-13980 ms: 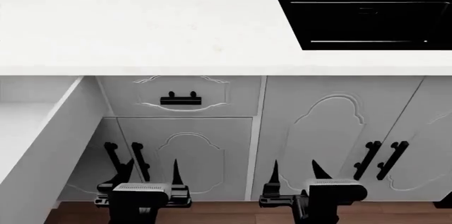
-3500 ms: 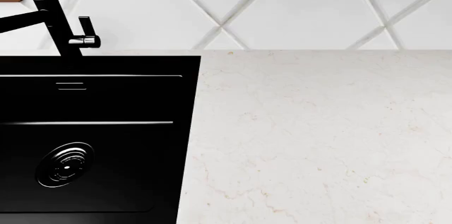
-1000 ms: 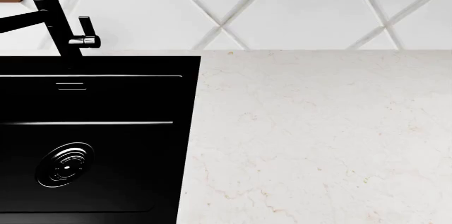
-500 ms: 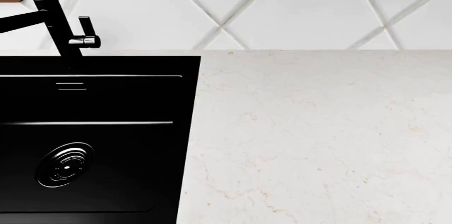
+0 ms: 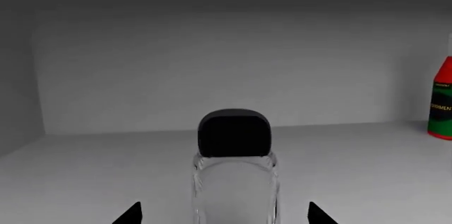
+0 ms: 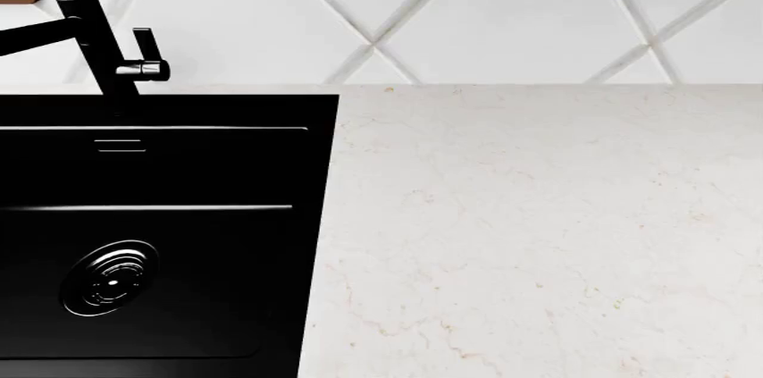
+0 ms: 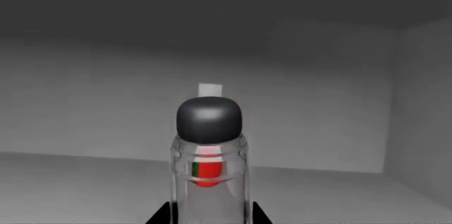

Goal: Pick and place the shaker into the drawer. Then close the cabinet.

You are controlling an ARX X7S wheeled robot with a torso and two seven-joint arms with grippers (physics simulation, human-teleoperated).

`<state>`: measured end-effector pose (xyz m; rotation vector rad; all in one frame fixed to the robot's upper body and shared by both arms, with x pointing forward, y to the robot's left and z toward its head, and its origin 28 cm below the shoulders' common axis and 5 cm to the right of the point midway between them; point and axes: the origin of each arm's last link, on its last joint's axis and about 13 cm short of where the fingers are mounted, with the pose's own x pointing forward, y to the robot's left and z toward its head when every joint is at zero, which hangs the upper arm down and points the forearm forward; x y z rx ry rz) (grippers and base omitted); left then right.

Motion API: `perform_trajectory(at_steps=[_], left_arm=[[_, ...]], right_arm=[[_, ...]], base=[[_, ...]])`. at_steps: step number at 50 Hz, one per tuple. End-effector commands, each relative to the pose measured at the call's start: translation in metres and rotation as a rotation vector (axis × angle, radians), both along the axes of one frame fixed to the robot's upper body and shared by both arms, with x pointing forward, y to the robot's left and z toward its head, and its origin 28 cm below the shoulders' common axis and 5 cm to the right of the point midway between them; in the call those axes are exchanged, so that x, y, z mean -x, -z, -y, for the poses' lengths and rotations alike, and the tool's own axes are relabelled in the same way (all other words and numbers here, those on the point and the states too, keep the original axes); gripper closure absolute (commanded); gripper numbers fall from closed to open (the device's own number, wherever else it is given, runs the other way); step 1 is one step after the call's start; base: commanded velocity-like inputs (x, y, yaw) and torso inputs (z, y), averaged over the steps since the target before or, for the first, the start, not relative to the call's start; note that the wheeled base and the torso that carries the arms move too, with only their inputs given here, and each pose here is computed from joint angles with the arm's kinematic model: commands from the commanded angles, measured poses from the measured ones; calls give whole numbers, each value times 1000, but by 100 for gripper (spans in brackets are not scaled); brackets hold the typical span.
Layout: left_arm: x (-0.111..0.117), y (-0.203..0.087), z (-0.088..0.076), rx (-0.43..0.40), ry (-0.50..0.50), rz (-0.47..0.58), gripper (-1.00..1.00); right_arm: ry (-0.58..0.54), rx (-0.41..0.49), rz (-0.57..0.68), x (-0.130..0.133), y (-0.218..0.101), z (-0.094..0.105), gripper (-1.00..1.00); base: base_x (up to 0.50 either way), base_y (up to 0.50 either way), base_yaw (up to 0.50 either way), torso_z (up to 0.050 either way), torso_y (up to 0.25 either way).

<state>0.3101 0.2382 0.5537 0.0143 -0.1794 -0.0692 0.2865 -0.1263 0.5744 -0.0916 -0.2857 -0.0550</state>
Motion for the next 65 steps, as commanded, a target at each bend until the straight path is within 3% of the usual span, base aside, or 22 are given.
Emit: perform_trajectory(at_steps=[1, 19, 27, 34, 40, 57, 65], left_arm=[[-17, 17, 2, -28, -2, -47, 100], [-15, 13, 1, -62, -11, -13, 100], [9, -15, 5, -103, -38, 108, 100], [35, -39, 6, -133, -67, 304, 100], [50, -49, 8, -173, -68, 378, 100], [48, -48, 12, -189, -57, 373, 100], [44, -47, 12, -184, -55, 369, 100]], right_arm=[[1, 7, -8, -4, 2, 1, 100], [-5, 4, -10, -4, 2, 1, 100], [0, 10, 3, 5, -2, 1, 100], [10, 7, 12, 12, -6, 3, 100], [12, 0, 16, 18, -7, 3, 100], [48, 15, 23, 20, -9, 5, 100], [51, 18, 17, 19, -8, 5, 100]], base=[[0, 0, -3, 0, 0], [1, 0, -1, 0, 0], [0, 0, 0, 0, 0], [0, 0, 0, 0, 0], [0, 0, 0, 0, 0], [0, 0, 0, 0, 0], [-496, 45, 0, 0, 0]])
